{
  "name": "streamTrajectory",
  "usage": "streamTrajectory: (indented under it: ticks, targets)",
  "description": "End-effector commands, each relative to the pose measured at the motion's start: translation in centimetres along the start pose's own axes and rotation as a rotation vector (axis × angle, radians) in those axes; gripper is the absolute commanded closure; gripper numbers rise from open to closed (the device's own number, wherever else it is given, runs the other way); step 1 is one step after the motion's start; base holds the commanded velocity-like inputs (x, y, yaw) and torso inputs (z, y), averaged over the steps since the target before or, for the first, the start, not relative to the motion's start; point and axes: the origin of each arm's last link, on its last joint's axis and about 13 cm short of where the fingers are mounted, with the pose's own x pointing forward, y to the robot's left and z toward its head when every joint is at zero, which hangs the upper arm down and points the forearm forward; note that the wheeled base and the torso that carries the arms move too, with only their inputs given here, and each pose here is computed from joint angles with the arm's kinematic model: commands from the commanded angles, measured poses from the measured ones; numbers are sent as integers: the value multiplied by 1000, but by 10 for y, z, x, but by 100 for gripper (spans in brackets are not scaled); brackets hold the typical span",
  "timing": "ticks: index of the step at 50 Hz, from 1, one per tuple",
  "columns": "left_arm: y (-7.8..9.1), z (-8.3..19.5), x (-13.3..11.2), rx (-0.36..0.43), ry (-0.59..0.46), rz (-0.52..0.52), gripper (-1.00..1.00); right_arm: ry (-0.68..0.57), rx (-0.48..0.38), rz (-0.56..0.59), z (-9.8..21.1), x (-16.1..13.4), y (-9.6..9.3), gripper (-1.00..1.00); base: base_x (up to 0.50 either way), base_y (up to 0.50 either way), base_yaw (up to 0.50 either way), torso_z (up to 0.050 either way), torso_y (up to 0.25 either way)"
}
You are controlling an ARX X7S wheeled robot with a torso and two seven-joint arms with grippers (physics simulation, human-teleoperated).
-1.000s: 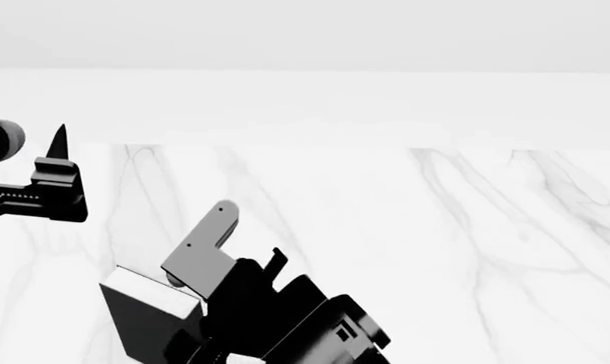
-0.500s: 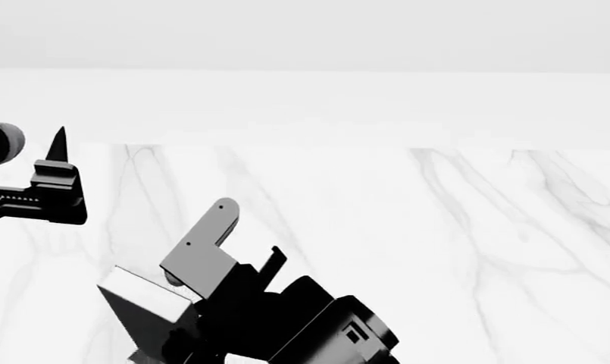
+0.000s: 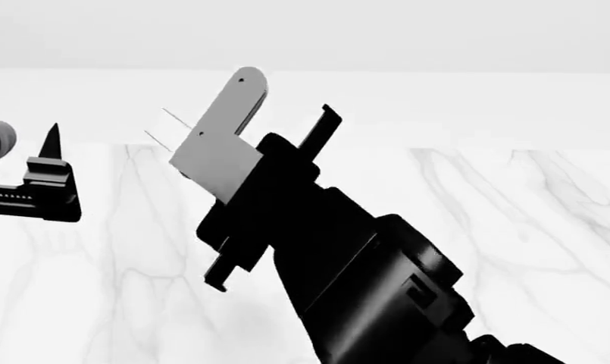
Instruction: Pick up the book on the left and place it on top of the shelf.
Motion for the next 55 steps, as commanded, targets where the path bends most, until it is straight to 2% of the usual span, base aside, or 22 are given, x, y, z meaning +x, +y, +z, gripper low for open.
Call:
streamTrajectory:
  ticks: [1,2,4,5,8,13,15,17,19,23,26,34,39,42,48,55]
  targets:
    - [1,0,0,-3,-4,2,-100,8,-377,-575,20,-22,-44,100,0,0,0,0,0]
    - [1,0,0,-3,-4,3,-100,23,-418,-624,19,-21,-48,100,0,0,0,0,0]
    - [1,0,0,-3,-3,3,-100,48,-446,-683,20,-20,-54,100,0,0,0,0,0]
    - [1,0,0,-4,-4,3,-100,69,-511,-756,18,-17,-61,100,0,0,0,0,0]
    - [1,0,-1,-3,-5,3,-100,103,-571,-848,16,-13,-69,100,0,0,0,0,3]
    - [0,-1,0,-3,-3,3,-100,215,-743,-1045,5,-1,-89,100,0,0,0,0,0]
    - [0,-1,-1,-4,-2,3,-100,243,-756,-1066,2,2,-95,100,0,0,0,0,5]
    - [1,-2,-1,-4,-2,4,-100,284,-761,-1082,0,6,-103,100,0,0,0,0,0]
    - [1,-2,-1,-5,-1,6,-100,323,-718,-1071,-3,8,-109,100,0,0,0,0,0]
    - [1,-3,0,-6,2,6,-100,457,-743,-1148,-11,7,-125,100,0,0,0,0,2]
    - [1,-4,0,-7,3,6,-100,596,-783,-1222,-19,-7,-132,100,0,0,0,0,0]
    - [1,-3,1,-4,5,5,-100,798,-800,-1284,-25,-29,-144,100,0,0,0,0,3]
    - [2,-3,0,-5,4,4,-100,945,-727,-1302,-35,-45,-150,100,0,0,0,0,2]
    - [2,-3,0,-5,6,5,-100,1051,-728,-1309,-43,-56,-153,100,0,0,0,0,0]
    - [1,-4,0,-7,7,3,-100,1162,-713,-1312,-52,-68,-155,100,0,0,0,0,2]
    - [2,-4,-2,-11,7,3,-100,1283,-631,-1286,-70,-80,-154,100,0,0,0,0,1]
